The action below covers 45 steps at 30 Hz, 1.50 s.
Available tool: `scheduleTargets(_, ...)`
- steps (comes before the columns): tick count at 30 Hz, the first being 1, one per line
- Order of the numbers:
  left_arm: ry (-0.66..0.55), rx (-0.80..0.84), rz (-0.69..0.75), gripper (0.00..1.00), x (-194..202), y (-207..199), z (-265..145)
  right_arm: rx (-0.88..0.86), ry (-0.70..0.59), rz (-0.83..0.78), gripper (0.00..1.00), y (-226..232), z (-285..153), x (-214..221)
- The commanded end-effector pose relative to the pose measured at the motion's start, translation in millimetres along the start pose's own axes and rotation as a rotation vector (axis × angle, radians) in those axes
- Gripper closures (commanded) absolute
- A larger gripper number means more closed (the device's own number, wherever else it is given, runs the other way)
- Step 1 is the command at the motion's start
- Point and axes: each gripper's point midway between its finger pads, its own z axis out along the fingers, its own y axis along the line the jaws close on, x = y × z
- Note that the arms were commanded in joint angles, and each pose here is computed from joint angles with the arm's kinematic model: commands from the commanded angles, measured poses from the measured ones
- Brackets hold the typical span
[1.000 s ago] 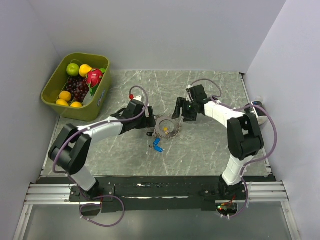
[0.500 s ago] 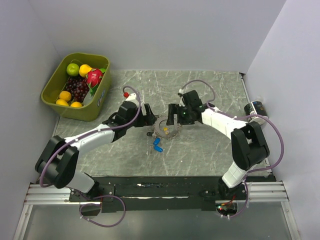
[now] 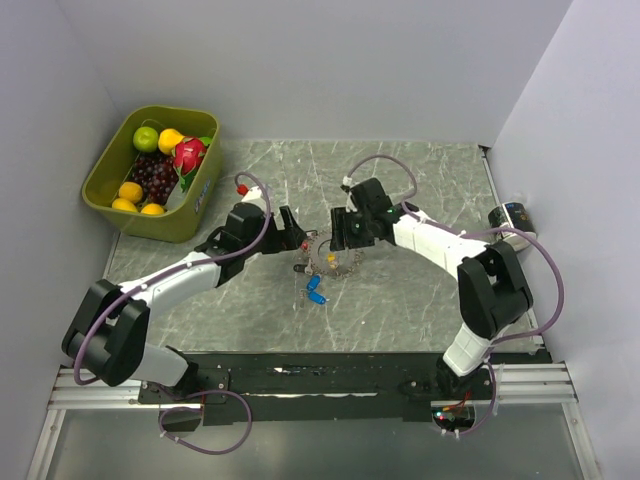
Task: Put the keys on the keyring
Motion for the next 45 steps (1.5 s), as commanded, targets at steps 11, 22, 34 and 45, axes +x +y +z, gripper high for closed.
scheduleTargets(11,0.046,0.06,0.042,0.01,1.0,-12.6,4.0,0.012,0.132,-0.07,0.57,17.6,23.2,23.4)
scheduleTargets(22,0.072,0.074,0.033,0.01,9.1,-12.5,10.5,0.058,0.195,-0.085,0.61,7.1,37.6,41.5)
scheduleTargets(34,0.072,0.057,0.048,0.01,6.9,-10.4,14.2,0.018,0.249,-0.079,0.78,12.9,47.4,54.4)
scheduleTargets(45,0.067,0.066,0.053,0.01,6.3,-11.5,15.9,0.007,0.233,-0.104,1.0,16.7,37.9,48.8)
